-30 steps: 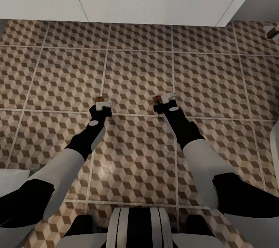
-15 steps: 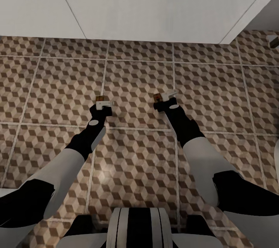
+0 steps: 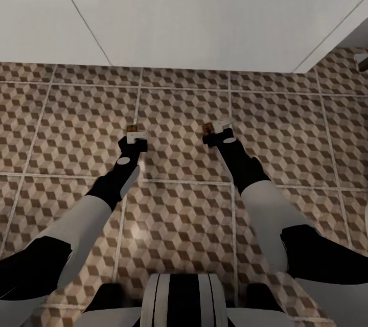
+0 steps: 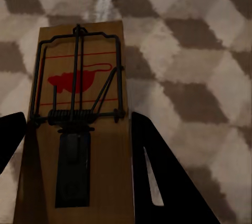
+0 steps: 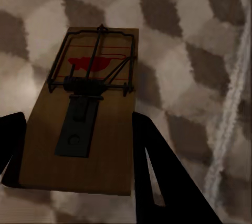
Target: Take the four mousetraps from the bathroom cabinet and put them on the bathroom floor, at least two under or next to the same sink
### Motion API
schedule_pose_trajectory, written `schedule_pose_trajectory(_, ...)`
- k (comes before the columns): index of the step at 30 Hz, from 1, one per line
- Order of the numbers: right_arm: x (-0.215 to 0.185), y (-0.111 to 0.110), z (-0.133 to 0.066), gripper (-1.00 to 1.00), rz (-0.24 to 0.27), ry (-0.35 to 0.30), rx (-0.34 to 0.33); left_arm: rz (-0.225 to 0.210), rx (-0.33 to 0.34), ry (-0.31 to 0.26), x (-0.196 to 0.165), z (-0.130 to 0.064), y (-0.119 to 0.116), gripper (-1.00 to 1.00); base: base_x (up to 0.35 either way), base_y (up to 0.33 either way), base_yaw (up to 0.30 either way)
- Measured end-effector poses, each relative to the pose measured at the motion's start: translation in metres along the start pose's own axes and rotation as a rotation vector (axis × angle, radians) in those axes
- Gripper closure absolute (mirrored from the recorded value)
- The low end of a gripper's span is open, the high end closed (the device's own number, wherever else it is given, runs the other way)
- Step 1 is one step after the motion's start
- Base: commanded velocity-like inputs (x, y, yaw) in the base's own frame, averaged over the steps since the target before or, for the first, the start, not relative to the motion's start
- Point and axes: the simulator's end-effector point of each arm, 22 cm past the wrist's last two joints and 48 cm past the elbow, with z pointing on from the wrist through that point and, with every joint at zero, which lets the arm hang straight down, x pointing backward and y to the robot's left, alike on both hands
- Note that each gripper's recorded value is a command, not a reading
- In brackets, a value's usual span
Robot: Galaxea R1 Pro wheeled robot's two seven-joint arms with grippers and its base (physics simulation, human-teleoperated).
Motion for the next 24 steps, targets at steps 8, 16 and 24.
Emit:
schedule_pose_trajectory(8, 0.003, 0.001, 0.001, 1.0, 0.0, 0.005, -0.002, -0.001, 0.0, -0.001, 0.0, 0.0, 0.0, 1.0, 0.252, 0.0, 0.0)
schedule_pose_trajectory(16, 0.005, 0.002, 0.001, 1.0, 0.0, 0.01, -0.005, 0.0, 0.0, 0.0, 0.0, 0.0, 0.0, 1.0, 0.204, 0.0, 0.0)
schedule_pose_trajectory(24, 0.009, 0.005, 0.003, 1.0, -0.002, 0.008, -0.01, 0.002, 0.0, -0.001, 0.0, 0.0, 0.0, 1.0, 0.088, 0.0, 0.0)
